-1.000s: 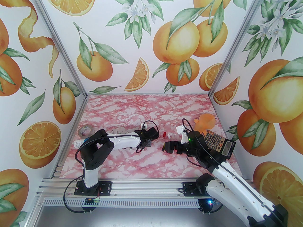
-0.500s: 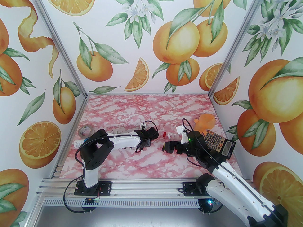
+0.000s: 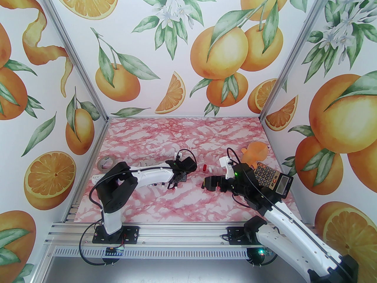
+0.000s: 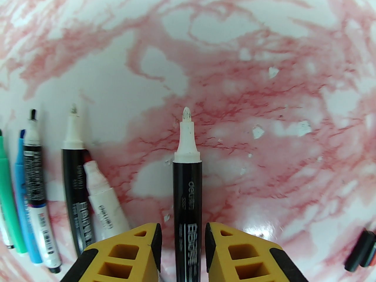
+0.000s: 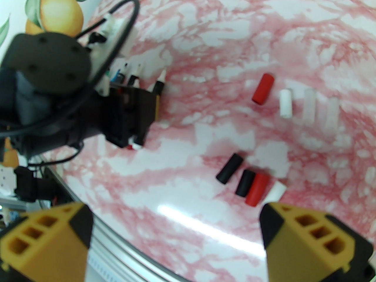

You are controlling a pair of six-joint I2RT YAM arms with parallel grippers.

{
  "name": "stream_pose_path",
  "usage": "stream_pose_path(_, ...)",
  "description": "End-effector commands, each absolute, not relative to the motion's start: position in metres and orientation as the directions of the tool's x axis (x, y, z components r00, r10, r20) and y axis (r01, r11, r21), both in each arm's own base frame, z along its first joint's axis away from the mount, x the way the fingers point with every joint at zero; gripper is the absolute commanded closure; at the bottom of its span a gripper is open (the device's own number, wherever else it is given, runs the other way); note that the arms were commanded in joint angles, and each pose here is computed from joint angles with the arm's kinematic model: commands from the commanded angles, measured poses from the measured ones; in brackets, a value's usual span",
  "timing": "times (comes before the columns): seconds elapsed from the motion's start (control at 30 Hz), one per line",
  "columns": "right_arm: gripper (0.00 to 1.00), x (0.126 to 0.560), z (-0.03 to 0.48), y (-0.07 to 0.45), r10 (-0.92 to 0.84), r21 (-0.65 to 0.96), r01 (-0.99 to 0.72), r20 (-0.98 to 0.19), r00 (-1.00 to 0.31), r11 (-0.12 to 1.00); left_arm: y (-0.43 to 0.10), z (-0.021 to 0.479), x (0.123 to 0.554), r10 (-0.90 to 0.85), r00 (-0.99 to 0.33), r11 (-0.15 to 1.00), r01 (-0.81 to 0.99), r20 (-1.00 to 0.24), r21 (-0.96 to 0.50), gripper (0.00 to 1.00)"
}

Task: Open the pen caps

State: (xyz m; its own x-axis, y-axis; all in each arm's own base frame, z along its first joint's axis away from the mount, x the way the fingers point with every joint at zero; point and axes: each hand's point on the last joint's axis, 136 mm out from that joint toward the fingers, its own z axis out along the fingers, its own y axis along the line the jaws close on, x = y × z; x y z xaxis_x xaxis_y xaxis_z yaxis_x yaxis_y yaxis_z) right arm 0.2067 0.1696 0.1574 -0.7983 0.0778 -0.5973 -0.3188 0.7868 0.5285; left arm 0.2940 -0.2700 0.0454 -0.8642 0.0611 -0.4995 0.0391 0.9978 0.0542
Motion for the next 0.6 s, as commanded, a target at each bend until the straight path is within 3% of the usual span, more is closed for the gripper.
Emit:
stream_pose_path(0.0,0.00,0.208,0.163,0.170,0.084,0.527,-0.328,-0.614,-0.785,0.784,-0.272,0.095,0.302,0.049,-0.815,0.998,0.063,-0.577,-0.004,0.57)
stream_pose_path(0.17,0.00,0.214,0.173,0.166,0.099,0.507,-0.322,-0.641,-0.761,0.800,-0.270,0.143,0.299,0.046,-0.752,0.988,0.129,-0.657,-0.079,0.39)
stream_pose_path(0.3,0.00,0.222,0.182,0.161,0.120,0.484,-0.305,-0.666,-0.736,0.820,-0.263,0.183,0.296,0.046,-0.674,0.972,0.201,-0.738,-0.123,0.00)
stream_pose_path(0.57,0.00,0.248,0.207,0.144,0.172,0.412,-0.232,-0.736,-0.654,0.881,-0.206,0.232,0.294,0.066,-0.506,0.967,0.247,-0.860,-0.070,0.00)
